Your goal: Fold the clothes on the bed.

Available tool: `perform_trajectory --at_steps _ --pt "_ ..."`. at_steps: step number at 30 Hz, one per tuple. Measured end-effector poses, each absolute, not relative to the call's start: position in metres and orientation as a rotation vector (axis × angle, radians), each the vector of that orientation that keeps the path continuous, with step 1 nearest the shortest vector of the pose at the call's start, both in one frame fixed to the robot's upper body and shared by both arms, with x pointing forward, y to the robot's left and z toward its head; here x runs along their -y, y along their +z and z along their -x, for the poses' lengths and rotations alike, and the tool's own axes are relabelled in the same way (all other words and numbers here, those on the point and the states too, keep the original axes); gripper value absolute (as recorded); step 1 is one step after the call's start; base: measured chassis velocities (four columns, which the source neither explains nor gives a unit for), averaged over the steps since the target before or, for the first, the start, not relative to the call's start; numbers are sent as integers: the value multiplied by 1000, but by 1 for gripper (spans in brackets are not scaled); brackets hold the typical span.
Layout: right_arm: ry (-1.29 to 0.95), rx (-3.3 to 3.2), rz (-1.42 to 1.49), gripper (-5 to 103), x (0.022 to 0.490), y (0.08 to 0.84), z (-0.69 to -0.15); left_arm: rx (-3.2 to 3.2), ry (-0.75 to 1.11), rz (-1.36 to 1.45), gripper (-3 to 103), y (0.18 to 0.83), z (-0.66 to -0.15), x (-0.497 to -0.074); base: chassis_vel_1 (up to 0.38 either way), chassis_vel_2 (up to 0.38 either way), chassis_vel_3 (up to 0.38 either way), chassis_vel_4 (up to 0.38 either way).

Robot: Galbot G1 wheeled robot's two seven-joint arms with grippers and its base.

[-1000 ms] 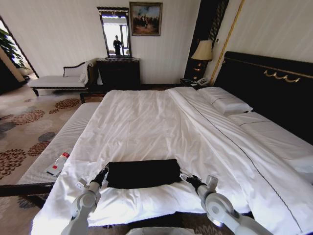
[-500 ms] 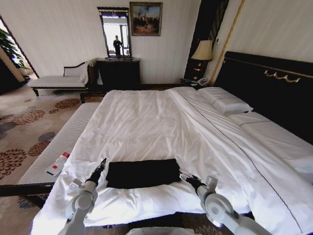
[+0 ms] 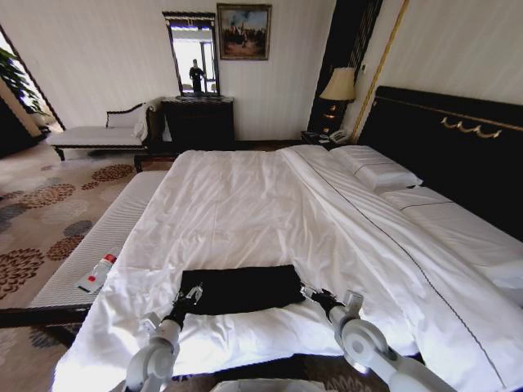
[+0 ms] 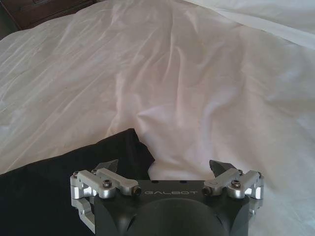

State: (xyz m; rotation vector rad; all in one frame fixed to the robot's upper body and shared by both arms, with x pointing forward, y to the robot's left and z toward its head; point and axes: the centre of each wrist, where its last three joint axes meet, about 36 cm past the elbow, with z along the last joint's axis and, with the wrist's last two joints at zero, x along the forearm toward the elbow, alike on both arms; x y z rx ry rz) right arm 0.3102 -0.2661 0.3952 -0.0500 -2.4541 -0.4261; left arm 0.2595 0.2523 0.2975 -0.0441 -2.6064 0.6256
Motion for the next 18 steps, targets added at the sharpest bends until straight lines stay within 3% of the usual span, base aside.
perform_trajectory --at_steps 5,11,18 --pt "-434 2464 54 100 270 395 -314 2566 522 -6 99 289 -244 -258 0 0 0 0" --pt "-447 2467 47 100 269 394 -315 2564 464 -40 100 304 -235 -271 0 0 0 0" --pt "-476 2465 15 100 265 389 -313 2700 518 -47 100 349 -255 -285 0 0 0 0"
